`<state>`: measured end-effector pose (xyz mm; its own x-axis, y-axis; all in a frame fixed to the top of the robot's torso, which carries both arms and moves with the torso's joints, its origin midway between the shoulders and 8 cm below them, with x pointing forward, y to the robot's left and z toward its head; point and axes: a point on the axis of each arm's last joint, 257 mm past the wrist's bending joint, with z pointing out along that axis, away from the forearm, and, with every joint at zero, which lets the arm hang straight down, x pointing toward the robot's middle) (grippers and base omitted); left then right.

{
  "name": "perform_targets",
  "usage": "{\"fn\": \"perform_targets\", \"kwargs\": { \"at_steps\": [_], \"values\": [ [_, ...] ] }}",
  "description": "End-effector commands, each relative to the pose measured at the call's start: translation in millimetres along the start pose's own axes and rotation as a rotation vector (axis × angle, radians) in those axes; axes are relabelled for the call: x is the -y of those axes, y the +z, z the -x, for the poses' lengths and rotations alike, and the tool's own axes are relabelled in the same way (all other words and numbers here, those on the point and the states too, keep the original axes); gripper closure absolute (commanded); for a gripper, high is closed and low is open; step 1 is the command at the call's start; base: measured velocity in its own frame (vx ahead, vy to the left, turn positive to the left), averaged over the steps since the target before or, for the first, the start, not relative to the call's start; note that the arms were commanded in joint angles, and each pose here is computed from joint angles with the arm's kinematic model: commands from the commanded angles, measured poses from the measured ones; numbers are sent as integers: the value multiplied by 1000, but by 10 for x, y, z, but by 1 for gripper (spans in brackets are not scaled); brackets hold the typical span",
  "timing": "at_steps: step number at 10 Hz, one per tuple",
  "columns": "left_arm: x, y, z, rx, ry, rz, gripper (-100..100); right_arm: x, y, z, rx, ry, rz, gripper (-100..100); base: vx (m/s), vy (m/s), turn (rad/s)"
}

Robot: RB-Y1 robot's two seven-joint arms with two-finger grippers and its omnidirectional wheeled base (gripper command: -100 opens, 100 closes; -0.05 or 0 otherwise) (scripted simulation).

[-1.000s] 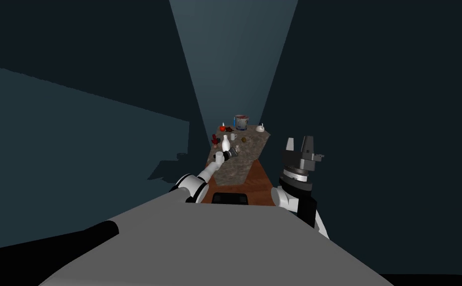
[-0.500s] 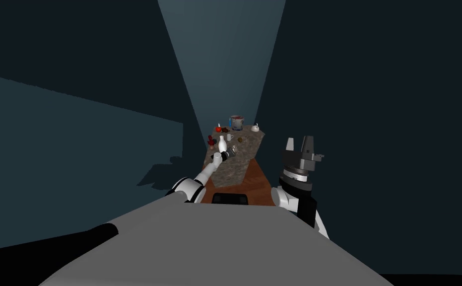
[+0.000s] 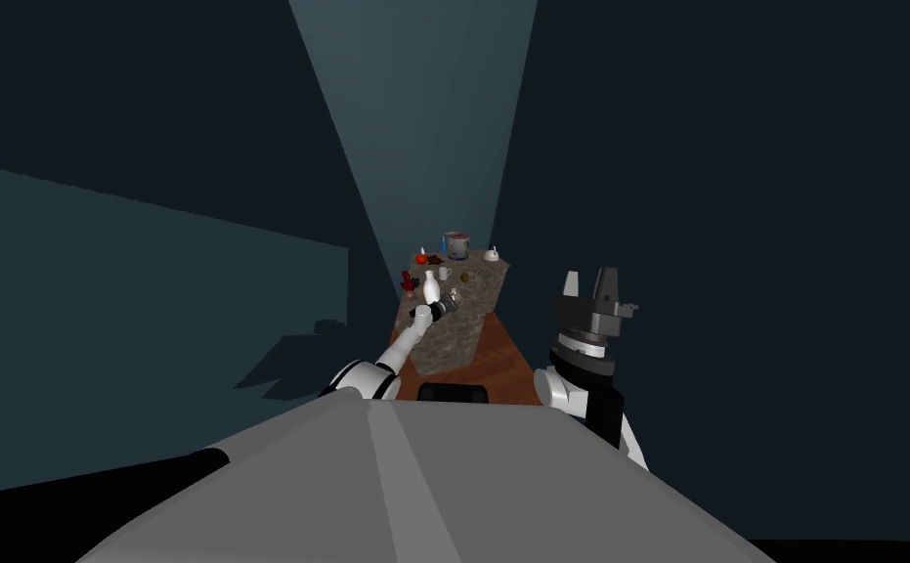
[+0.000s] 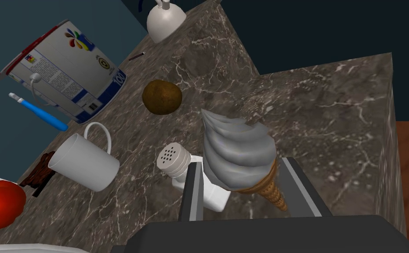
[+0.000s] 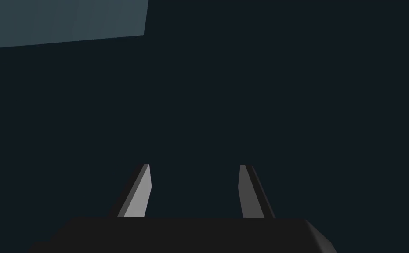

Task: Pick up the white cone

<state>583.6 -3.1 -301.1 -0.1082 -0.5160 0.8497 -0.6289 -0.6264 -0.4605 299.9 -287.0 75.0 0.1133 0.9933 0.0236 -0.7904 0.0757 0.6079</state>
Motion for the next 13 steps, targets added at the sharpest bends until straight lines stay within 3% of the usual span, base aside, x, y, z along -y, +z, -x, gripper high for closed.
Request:
{"fn": "perform_targets", "kwargs": {
  "at_steps": [1, 2, 3, 5, 6, 7, 9, 11, 13],
  "values": [
    [-4, -92, 66, 3, -36, -9, 100, 0, 0, 0, 0, 0, 0, 0, -1, -10, 21],
    [2, -92, 57, 1, -60, -10, 100, 0, 0, 0, 0, 0, 0, 0, -8, -4, 10],
    [198, -259, 305, 46, -46, -63, 100, 0, 0, 0, 0, 0, 0, 0, 17, 4, -347],
    [168, -390, 371, 52, -80, -79, 100, 0, 0, 0, 0, 0, 0, 0, 12, 20, -249],
    [168, -390, 371, 51, -101, -80, 100, 0, 0, 0, 0, 0, 0, 0, 3, 6, 19],
    [364, -575, 588, 91, -84, -133, 100, 0, 0, 0, 0, 0, 0, 0, 20, -3, -326],
    [285, -713, 698, 102, -94, -142, 100, 0, 0, 0, 0, 0, 0, 0, 15, 18, -244],
    [328, -732, 649, 100, -81, -150, 100, 0, 0, 0, 0, 0, 0, 0, -1, -1, 19],
    [327, -733, 656, 99, -129, -152, 100, 0, 0, 0, 0, 0, 0, 0, 0, 0, 0]
  ]
}}
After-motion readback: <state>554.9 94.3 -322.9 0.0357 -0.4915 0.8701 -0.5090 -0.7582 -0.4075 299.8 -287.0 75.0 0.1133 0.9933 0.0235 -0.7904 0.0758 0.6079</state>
